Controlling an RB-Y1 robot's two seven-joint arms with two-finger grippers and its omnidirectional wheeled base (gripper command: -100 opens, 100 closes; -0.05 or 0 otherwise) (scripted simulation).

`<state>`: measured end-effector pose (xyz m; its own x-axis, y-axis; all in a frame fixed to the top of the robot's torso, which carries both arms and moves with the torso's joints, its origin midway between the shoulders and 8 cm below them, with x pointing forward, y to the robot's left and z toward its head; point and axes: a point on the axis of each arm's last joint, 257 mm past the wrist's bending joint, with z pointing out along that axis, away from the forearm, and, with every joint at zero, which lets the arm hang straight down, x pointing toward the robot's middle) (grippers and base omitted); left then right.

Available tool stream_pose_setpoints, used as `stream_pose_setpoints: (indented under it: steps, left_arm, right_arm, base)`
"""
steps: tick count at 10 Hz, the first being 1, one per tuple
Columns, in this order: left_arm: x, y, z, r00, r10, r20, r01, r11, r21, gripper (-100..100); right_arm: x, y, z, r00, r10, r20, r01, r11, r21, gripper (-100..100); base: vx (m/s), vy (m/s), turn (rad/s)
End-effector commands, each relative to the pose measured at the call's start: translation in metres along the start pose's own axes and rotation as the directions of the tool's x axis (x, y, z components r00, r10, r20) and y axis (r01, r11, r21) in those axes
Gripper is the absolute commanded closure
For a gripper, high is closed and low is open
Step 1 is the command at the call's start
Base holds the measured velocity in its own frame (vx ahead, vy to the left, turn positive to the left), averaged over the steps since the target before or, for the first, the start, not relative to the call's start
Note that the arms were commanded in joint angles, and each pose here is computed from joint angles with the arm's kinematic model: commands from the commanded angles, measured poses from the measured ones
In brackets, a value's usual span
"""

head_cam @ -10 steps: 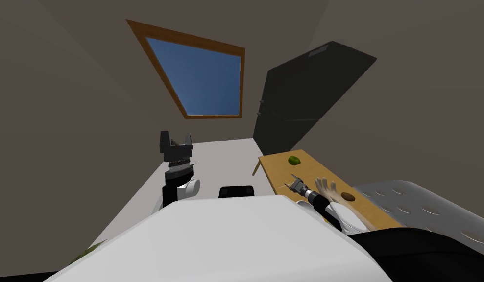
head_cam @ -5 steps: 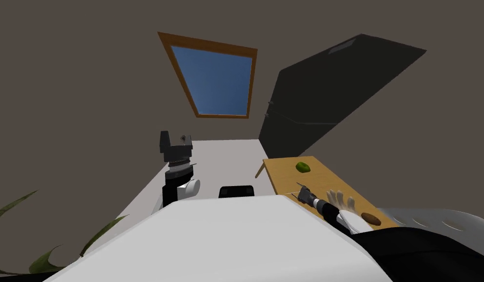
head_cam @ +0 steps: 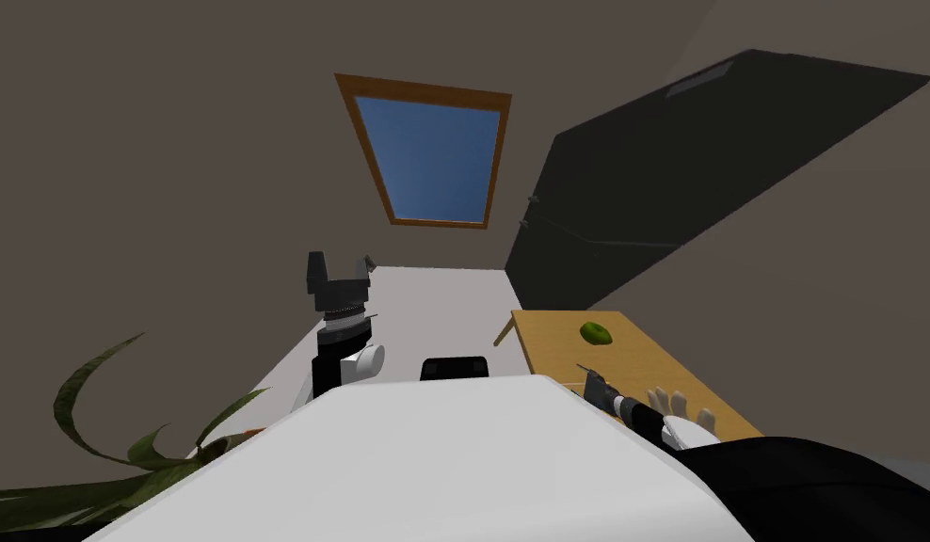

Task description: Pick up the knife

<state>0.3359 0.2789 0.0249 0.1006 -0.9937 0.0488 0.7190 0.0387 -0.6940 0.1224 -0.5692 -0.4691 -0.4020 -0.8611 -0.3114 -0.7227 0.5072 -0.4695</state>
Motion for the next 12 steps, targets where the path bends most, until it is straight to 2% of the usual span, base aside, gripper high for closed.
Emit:
stream_pose_setpoints:
  steps: [1, 2, 3, 5, 6, 8, 9, 10, 12]
  left_arm:
    - [0.0, 0.0, 0.0, 1.0, 0.0, 0.0, 0.0, 1.0, 0.0, 0]
    - [0.0, 0.0, 0.0, 1.0, 0.0, 0.0, 0.0, 1.0, 0.0, 0]
    - [0.0, 0.0, 0.0, 1.0, 0.0, 0.0, 0.0, 1.0, 0.0, 0]
    - [0.0, 0.0, 0.0, 1.0, 0.0, 0.0, 0.0, 1.0, 0.0, 0]
    - [0.0, 0.0, 0.0, 1.0, 0.0, 0.0, 0.0, 1.0, 0.0, 0]
    - [0.0, 0.0, 0.0, 1.0, 0.0, 0.0, 0.0, 1.0, 0.0, 0]
    - [0.0, 0.0, 0.0, 1.0, 0.0, 0.0, 0.0, 1.0, 0.0, 0]
    - [0.0, 0.0, 0.0, 1.0, 0.0, 0.0, 0.0, 1.0, 0.0, 0]
    - [0.0, 0.0, 0.0, 1.0, 0.0, 0.0, 0.0, 1.0, 0.0, 0]
  right_arm:
    - [0.023, 0.021, -0.012, 0.998, -0.043, -0.041, 0.041, 0.997, -0.059, -100]
    - [0.025, 0.024, -0.012, 0.997, -0.062, -0.046, 0.059, 0.996, -0.07, -100]
    - [0.03, 0.031, -0.013, 0.997, -0.047, -0.055, 0.042, 0.996, -0.079, -100]
    - [0.058, 0.064, -0.03, 0.991, -0.096, -0.095, 0.079, 0.983, -0.168, -100]
    - [0.061, 0.067, -0.03, 0.99, -0.1, -0.101, 0.081, 0.98, -0.179, -100]
    - [0.081, 0.1, -0.047, 0.983, -0.135, -0.121, 0.1, 0.96, -0.262, -100]
    - [0.082, 0.102, -0.048, 0.982, -0.141, -0.123, 0.104, 0.957, -0.27, -100]
    - [0.09, 0.118, -0.056, 0.98, -0.156, -0.127, 0.11, 0.945, -0.309, -100]
    - [0.09, 0.118, -0.056, 0.98, -0.156, -0.127, 0.11, 0.945, -0.309, -100]
  base:
    - [0.015, -0.029, 0.391]
    - [0.009, -0.033, 0.175]
    - [0.0, -0.014, -0.001]
    - [0.006, -0.015, 0.334]
    - [0.01, -0.034, 0.114]
    - [0.005, -0.028, 0.26]
    - [0.007, -0.028, 0.105]
    - [0.007, -0.02, 0.183]
    - [0.006, -0.014, 0.036]
